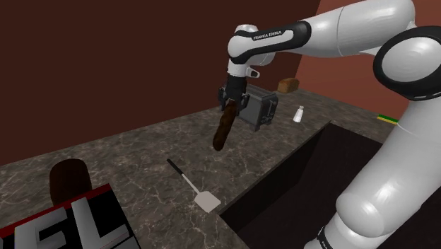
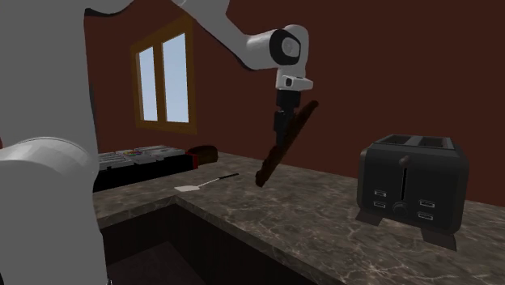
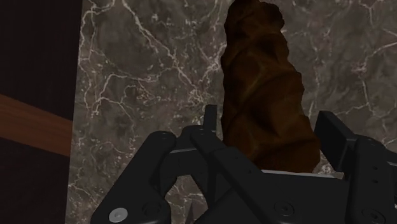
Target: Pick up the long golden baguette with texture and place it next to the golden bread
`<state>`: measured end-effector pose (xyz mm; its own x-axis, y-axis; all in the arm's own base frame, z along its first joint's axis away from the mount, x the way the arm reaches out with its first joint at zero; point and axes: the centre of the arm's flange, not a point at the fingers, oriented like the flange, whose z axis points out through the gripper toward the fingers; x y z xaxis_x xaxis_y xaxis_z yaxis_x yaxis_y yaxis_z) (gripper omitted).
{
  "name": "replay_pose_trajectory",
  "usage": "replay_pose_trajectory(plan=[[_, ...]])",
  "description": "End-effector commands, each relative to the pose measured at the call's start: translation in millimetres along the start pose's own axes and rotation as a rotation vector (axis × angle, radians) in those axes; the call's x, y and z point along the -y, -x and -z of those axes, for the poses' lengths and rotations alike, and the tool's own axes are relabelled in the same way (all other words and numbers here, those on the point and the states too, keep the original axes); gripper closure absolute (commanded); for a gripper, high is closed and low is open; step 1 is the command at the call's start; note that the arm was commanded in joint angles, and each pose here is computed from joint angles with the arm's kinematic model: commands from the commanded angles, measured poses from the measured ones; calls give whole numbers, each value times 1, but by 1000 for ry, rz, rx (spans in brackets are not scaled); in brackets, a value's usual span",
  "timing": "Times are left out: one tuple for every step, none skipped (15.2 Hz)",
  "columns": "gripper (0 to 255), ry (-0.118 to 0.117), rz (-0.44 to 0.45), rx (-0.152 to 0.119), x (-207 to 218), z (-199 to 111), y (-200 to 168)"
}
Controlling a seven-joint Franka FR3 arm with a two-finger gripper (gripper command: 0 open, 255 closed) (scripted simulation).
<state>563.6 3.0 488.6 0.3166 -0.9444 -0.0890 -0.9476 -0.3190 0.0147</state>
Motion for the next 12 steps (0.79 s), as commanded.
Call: replay_pose_trajectory(plan=[[255, -1, -1, 0, 13, 0, 23], [255, -1, -1, 0, 19, -1, 35], [255, -1, -1, 0, 25, -2, 47], [255, -1, -1, 0, 31, -3, 58], [255, -1, -1, 0, 37, -4, 70], [255, -1, -1, 0, 43, -5, 82], [255, -1, -1, 0, 49, -6, 93], [255, -1, -1, 0, 55, -7, 105], [255, -1, -1, 0, 61, -8, 117], [255, -1, -1, 0, 67, -9, 129], [255, -1, -1, 0, 73, -10, 140], [255, -1, -1, 0, 79, -11, 152]])
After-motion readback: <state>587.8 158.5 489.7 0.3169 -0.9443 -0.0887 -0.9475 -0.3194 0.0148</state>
